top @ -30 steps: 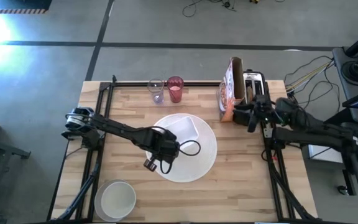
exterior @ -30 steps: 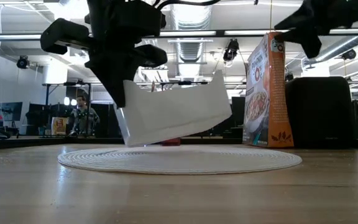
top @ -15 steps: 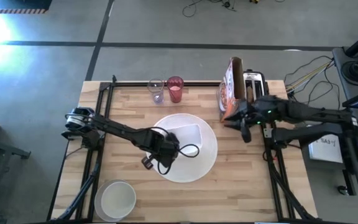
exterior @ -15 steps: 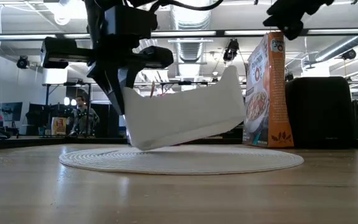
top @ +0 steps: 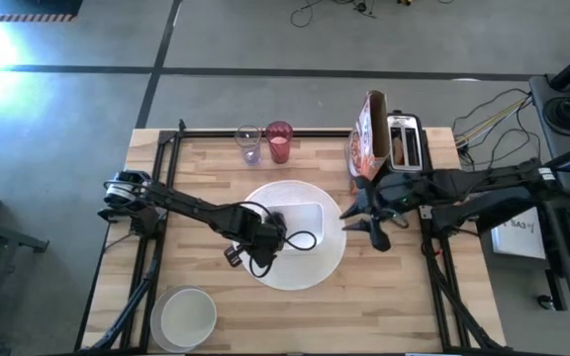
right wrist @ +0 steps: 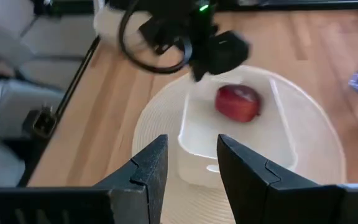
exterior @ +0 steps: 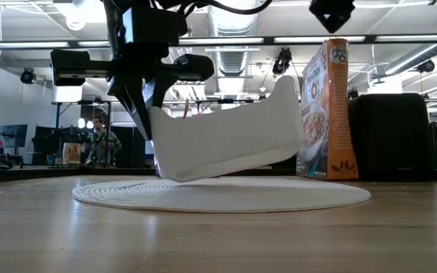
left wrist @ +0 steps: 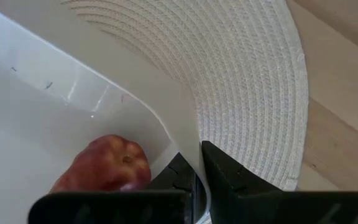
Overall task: Arrange a breakfast setting
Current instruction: Move the white bin to the bottom right of the table
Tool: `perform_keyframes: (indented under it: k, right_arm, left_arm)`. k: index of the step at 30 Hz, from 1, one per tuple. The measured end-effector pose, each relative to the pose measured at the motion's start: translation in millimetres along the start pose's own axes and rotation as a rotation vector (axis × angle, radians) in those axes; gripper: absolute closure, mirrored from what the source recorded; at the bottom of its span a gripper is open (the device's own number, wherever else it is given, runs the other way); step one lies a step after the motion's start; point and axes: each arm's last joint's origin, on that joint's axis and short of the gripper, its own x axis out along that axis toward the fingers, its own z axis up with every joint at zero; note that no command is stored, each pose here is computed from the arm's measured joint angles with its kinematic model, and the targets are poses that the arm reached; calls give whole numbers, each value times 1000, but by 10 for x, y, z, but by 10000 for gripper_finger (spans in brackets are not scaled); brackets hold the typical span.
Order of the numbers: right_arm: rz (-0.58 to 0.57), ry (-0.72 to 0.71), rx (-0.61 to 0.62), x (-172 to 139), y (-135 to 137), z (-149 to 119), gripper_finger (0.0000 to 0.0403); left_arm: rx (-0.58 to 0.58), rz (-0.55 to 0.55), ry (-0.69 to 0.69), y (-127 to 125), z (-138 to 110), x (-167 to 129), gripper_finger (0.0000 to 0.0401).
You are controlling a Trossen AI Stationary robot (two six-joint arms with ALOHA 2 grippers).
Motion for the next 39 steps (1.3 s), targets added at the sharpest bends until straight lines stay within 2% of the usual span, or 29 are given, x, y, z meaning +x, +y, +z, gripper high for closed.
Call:
perform_keyframes:
  k: [6, 13, 23, 28, 39]
  right_arm:
    - [30, 130, -127, 269, 105, 73, 275]
    - [-4, 315, -267, 537, 210, 131, 275]
    - [7, 425, -307, 859, 254, 118, 275]
    - [25, 453, -355, 980, 279, 99, 275]
    - [43, 513, -369, 1121, 289, 11, 275]
  left_arm:
    - [0, 1, -1, 1, 1, 0, 401]
    - [32, 16, -17, 15, 16, 0, 401]
    - [29, 36, -60, 46, 46, -2, 401]
    - [60, -2, -106, 38, 60, -3, 401]
    - [137, 19, -123, 55, 75, -4, 401]
